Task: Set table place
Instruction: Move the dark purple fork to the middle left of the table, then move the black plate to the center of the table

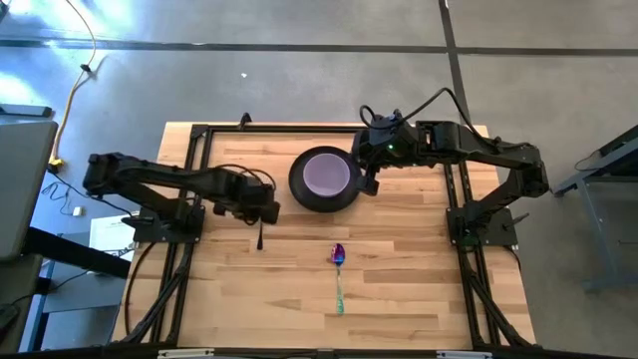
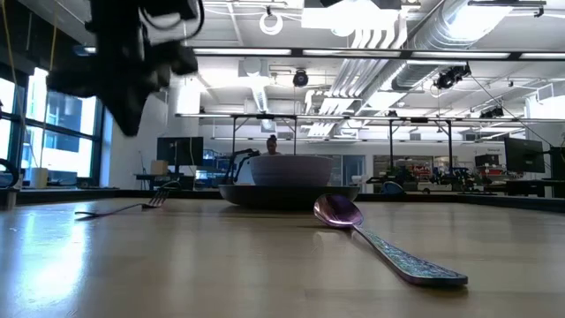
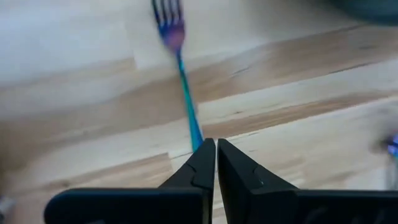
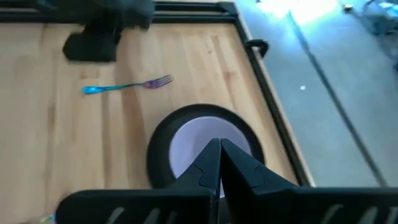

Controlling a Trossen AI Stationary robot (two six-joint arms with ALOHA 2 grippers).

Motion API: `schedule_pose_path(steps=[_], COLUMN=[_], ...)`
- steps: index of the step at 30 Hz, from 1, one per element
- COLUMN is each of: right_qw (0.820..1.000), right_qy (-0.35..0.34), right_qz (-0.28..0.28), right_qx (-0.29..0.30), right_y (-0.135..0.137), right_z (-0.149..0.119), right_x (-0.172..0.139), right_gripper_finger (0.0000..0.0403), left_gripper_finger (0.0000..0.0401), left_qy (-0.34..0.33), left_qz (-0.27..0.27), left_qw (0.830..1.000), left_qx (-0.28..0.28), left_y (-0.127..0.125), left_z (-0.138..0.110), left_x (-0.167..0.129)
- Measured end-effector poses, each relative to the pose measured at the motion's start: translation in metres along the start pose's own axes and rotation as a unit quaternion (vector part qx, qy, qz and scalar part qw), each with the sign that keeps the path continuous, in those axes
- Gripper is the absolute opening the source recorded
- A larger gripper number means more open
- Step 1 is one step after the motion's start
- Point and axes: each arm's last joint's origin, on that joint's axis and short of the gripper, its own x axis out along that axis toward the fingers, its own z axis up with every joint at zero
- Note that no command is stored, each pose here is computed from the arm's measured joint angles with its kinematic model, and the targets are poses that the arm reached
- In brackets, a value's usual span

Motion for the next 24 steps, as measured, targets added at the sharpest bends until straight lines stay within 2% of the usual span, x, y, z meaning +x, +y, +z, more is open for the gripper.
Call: schedule_pose_path(steps=[6,9,12,14,18,24], right_qw=[0.998,0.995,0.992,0.987,0.977,0.968], right_qy=[0.033,0.064,0.097,0.12,0.141,0.183], right_qz=[0.058,0.072,0.072,0.097,0.157,0.173], right_qx=[0.011,0.028,0.045,0.036,0.024,-0.007], right_y=[0.004,0.005,0.005,0.009,0.022,0.041], right_z=[-0.007,-0.012,-0.019,-0.022,-0.023,-0.025], right_x=[0.0,-0.001,-0.002,-0.001,0.01,0.041], right_gripper_finger=[0.0,0.0,0.0,0.0,0.0,0.0], left_gripper_finger=[0.0007,0.0008,0.0008,0.0008,0.0008,0.0008], left_qy=[-0.06,-0.074,-0.078,-0.084,-0.101,-0.109], left_qz=[-0.066,-0.084,-0.092,-0.096,-0.096,-0.1], left_qw=[0.991,0.981,0.975,0.97,0.965,0.961], left_qx=[0.1,0.158,0.186,0.208,0.224,0.232], left_y=[-0.005,-0.006,-0.007,-0.007,-0.006,-0.005], left_z=[-0.014,-0.027,-0.039,-0.047,-0.054,-0.054], left_x=[-0.038,-0.048,-0.052,-0.053,-0.054,-0.057])
